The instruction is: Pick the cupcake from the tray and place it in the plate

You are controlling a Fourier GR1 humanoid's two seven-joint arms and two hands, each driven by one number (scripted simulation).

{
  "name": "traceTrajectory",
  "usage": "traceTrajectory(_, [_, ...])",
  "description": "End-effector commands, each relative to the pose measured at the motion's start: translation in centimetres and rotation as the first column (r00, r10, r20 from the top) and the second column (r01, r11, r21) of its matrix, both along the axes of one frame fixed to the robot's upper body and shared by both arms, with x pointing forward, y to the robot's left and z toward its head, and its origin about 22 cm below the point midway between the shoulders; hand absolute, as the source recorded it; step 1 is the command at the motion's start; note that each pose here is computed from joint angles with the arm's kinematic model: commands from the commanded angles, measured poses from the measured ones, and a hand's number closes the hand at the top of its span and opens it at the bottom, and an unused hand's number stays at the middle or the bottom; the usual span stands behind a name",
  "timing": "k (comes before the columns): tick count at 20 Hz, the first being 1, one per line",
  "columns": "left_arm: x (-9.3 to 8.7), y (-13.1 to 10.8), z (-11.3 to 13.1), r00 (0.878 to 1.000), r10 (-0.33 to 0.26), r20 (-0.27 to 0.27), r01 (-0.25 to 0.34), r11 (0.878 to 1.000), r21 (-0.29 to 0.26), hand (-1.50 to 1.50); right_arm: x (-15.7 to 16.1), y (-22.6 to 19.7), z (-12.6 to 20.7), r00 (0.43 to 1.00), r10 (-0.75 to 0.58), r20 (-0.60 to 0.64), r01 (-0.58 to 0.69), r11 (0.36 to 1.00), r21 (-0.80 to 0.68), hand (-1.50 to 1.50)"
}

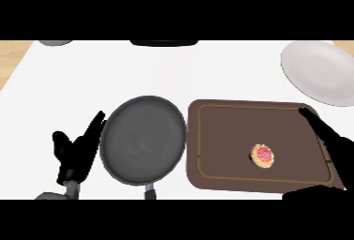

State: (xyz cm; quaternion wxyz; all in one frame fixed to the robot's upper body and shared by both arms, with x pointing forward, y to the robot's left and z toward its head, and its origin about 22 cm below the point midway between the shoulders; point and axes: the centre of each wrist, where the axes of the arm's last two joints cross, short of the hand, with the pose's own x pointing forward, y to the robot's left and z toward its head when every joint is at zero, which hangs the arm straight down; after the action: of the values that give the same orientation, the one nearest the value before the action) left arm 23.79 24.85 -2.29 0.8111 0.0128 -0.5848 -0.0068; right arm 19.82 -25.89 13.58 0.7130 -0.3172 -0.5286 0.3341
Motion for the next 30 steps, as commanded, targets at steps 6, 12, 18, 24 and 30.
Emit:
traceTrajectory(6, [-0.2, -1.2, -0.6, 0.998, -0.007, -0.065, 0.005, 1.0, -0.027, 0.0, -0.1, 2.6, -2.8, 0.999, 0.019, -0.036, -0.018, 1.0, 0.016, -1.5])
traceTrajectory(12, [0.2, -1.2, -0.1, 0.996, -0.008, -0.088, 0.006, 1.0, -0.03, 0.0, 2.3, 3.5, -2.1, 0.997, -0.037, -0.069, 0.03, 0.994, -0.104, -1.5])
traceTrajectory(18, [0.1, -0.3, -1.2, 0.997, 0.0, -0.083, -0.001, 1.0, -0.01, 0.0, 2.9, 3.7, -2.8, 0.994, -0.045, -0.1, 0.031, 0.99, -0.137, -1.5])
traceTrajectory(24, [0.7, -0.3, -0.6, 0.998, -0.006, -0.058, 0.005, 1.0, -0.018, 0.0, 3.4, 3.8, -6.9, 0.99, -0.019, -0.137, 0.002, 0.992, -0.123, -1.5])
traceTrajectory(30, [-1.6, -0.8, -1.2, 0.998, -0.015, -0.061, 0.013, 1.0, -0.026, 0.0, 4.2, 4.8, -8.1, 0.971, 0.068, -0.23, -0.112, 0.976, -0.185, 1.5])
